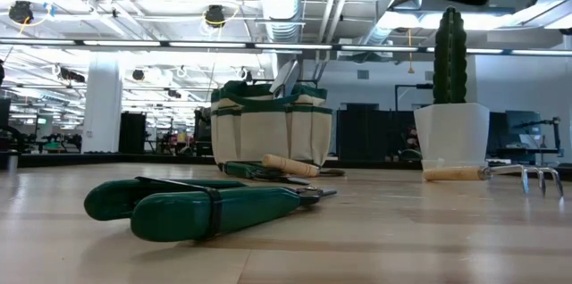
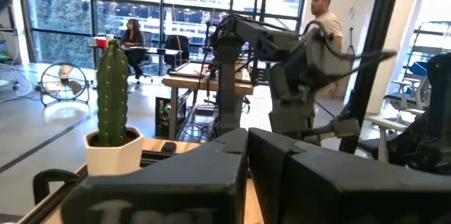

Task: Pick & Place Garden tools in Gardening bag
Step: Put the brown hand rake into the brown gardening bag

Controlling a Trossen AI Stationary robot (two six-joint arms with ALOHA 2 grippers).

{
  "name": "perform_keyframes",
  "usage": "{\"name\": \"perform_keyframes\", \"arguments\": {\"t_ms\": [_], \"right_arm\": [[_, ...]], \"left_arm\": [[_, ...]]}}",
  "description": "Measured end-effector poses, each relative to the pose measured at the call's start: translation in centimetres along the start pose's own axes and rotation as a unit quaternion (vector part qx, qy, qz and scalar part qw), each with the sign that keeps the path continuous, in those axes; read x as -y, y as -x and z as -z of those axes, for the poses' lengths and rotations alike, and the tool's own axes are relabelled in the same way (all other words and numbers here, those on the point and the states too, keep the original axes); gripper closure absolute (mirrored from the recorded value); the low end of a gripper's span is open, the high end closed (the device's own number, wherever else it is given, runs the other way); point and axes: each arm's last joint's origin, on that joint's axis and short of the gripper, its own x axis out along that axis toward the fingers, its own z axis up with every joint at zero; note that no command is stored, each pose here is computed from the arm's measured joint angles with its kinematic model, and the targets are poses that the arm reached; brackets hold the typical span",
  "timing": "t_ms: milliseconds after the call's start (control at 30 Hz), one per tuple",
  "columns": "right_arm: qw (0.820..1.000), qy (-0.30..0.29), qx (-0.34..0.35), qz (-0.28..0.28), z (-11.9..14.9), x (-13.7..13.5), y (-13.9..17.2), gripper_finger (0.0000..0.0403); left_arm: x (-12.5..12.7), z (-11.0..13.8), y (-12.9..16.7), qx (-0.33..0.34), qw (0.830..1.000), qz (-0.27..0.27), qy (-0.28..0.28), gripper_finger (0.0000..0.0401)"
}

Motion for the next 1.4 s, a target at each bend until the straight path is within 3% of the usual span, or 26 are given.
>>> {"name": "perform_keyframes", "arguments": {"t_ms": [433,533,667,767,1067,1233,1400], "right_arm": [[0.994,-0.011,-0.106,0.012,0.8,-0.1,-5.2,0.0403],[0.988,-0.071,-0.131,0.051,1.2,0.6,-5.0,0.0403],[0.963,-0.179,-0.151,0.135,1.7,2.1,-3.9,0.0403],[0.949,-0.212,-0.163,0.17,1.8,2.9,-3.6,0.0403],[0.959,-0.171,-0.144,0.176,1.1,3.4,-4.3,0.0399],[0.955,-0.178,-0.128,0.198,1.0,3.7,-4.2,0.0358],[0.93,-0.251,-0.128,0.236,1.1,4.5,-3.9,0.0291]], "left_arm": [[0.2,0.1,0.0,-0.003,1.0,0.005,0.004,0.0399],[0.3,0.1,0.0,-0.003,1.0,0.007,0.004,0.0399],[0.5,0.1,0.0,-0.004,1.0,0.012,0.005,0.0399],[0.6,0.1,0.0,-0.005,1.0,0.012,0.005,0.0399],[0.5,0.1,0.0,-0.006,1.0,0.012,0.005,0.0399],[0.5,0.2,0.0,-0.007,1.0,0.012,0.004,0.0399],[0.5,0.2,0.0,-0.008,1.0,0.012,0.004,0.0399]]}}
